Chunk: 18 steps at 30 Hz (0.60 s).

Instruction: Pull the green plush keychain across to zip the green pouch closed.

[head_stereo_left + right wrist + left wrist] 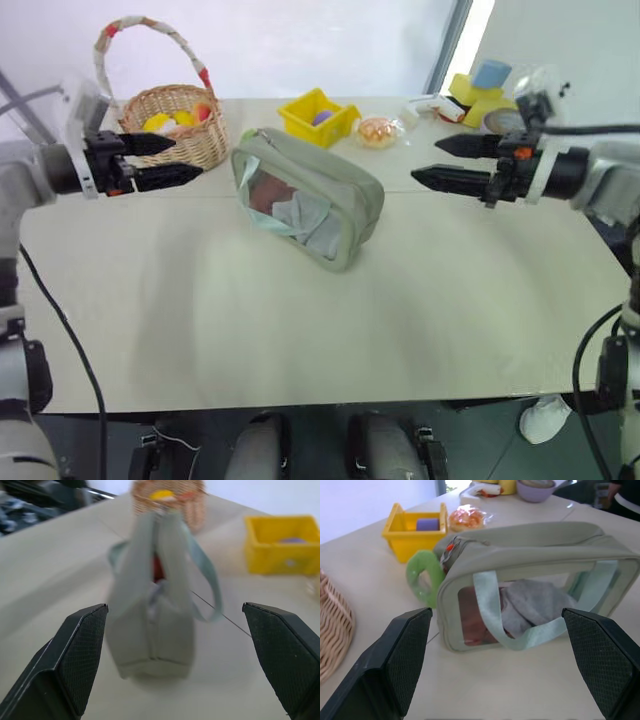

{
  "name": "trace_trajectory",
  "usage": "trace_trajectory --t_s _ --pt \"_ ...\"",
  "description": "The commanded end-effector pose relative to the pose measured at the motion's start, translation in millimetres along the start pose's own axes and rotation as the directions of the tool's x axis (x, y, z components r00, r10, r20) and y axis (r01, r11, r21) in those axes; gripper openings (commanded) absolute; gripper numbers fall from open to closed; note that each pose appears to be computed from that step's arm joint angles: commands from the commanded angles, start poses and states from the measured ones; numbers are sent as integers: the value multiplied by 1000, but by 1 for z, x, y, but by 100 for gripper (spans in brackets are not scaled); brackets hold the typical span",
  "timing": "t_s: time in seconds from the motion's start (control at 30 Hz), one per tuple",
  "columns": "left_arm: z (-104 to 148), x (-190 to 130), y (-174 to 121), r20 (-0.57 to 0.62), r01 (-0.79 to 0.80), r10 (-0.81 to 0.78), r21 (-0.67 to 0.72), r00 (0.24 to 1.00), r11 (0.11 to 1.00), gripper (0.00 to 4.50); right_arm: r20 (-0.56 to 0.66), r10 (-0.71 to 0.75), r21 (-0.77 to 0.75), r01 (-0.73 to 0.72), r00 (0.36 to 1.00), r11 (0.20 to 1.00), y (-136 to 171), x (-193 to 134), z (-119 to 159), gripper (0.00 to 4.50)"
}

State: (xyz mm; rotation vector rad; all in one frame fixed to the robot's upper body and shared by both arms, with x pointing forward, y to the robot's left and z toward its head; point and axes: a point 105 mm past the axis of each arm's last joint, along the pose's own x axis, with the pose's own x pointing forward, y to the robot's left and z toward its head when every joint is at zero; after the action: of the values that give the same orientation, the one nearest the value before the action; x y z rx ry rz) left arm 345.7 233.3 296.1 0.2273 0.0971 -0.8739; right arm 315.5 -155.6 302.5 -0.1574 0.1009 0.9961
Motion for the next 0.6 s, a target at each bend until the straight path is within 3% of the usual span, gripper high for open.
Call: trace_trajectory --t_s 0.03,0.3,0.4,0.6 --pt "12 -4 2 16 -11 10 56 1000 998 444 -1 -18 -17 18 1000 1000 -3 2 2 448" --pt "15 -5 5 33 -47 45 74 998 996 444 -2 -18 -55 18 1000 998 1 9 8 448" --pt "15 -10 -2 35 -42 40 50 999 998 444 49 0 -66 3 999 998 16 34 28 448" --pt "6 -5 -30 27 2 -3 55 1000 998 444 45 -35 -77 39 998 996 40 98 28 448"
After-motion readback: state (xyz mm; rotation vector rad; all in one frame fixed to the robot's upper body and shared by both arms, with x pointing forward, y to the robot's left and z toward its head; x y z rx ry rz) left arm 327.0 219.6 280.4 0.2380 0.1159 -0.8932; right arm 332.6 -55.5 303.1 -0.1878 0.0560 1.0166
